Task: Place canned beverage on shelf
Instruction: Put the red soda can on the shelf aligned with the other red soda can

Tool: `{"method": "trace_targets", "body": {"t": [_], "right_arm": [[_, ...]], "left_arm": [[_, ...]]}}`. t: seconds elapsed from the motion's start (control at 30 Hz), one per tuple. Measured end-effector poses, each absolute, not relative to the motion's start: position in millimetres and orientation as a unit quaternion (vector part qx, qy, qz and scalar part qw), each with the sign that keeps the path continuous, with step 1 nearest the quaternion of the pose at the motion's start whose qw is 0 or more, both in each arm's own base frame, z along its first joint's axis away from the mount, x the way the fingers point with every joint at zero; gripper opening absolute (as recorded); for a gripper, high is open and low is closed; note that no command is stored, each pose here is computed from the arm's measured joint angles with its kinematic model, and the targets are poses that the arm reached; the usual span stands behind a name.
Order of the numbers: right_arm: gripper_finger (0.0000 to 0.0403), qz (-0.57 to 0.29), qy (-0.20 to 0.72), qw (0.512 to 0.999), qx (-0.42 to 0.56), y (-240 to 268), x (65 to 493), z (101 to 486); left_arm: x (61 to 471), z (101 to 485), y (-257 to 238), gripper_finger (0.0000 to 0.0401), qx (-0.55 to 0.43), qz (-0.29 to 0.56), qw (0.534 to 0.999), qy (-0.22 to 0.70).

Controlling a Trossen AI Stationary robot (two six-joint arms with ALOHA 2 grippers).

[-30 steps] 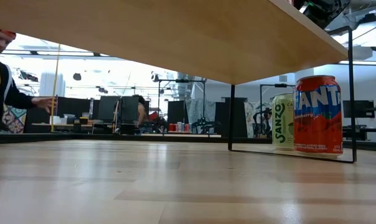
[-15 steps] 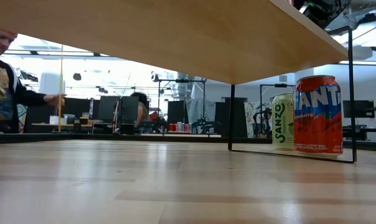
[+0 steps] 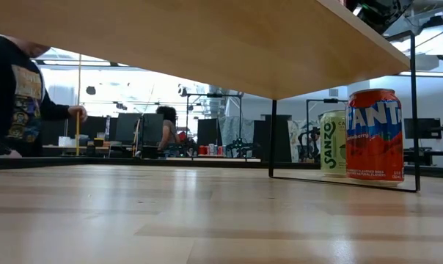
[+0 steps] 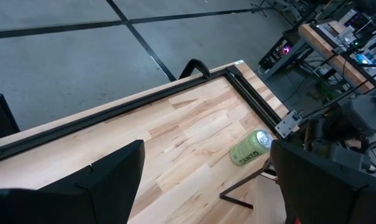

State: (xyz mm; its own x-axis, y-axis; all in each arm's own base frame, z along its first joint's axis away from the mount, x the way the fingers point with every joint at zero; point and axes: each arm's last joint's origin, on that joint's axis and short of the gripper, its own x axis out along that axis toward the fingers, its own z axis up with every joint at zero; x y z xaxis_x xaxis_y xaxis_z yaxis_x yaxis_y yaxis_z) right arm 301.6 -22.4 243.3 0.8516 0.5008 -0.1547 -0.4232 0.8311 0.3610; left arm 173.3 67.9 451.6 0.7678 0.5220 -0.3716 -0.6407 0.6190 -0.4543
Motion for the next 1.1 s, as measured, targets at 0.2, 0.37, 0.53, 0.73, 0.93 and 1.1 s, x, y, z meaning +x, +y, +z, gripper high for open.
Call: {"method": "trace_targets", "body": {"t": [0.2, 0.37, 0.53, 0.73, 0.93, 1.1], "right_arm": [[0.0306, 0.228, 0.127, 0.95, 0.169, -23.8, 301.7, 242.6], [0.0306, 0.235, 0.127, 0.949, 0.167, -24.9, 301.3, 242.5], [0.0306, 0.238, 0.127, 0.949, 0.163, -24.7, 301.2, 242.4], [0.0306, 0.239, 0.128, 0.948, 0.166, -24.6, 301.2, 242.3], [0.0306, 0.251, 0.129, 0.945, 0.163, -23.9, 300.8, 242.3], [0.0306, 0.255, 0.128, 0.945, 0.157, -23.8, 300.7, 242.3]], "left_arm": [[173.4, 451.6, 67.9, 0.0332, -0.291, 0.325, 0.894, 0.102], [173.4, 451.6, 68.0, 0.0332, -0.291, 0.325, 0.894, 0.102], [173.4, 451.6, 67.9, 0.0332, -0.291, 0.325, 0.894, 0.102], [173.3, 451.6, 67.9, 0.0332, -0.291, 0.325, 0.894, 0.102], [173.4, 451.6, 67.9, 0.0332, -0.291, 0.325, 0.894, 0.102], [173.4, 451.6, 67.9, 0.0332, -0.291, 0.325, 0.894, 0.102]]}}
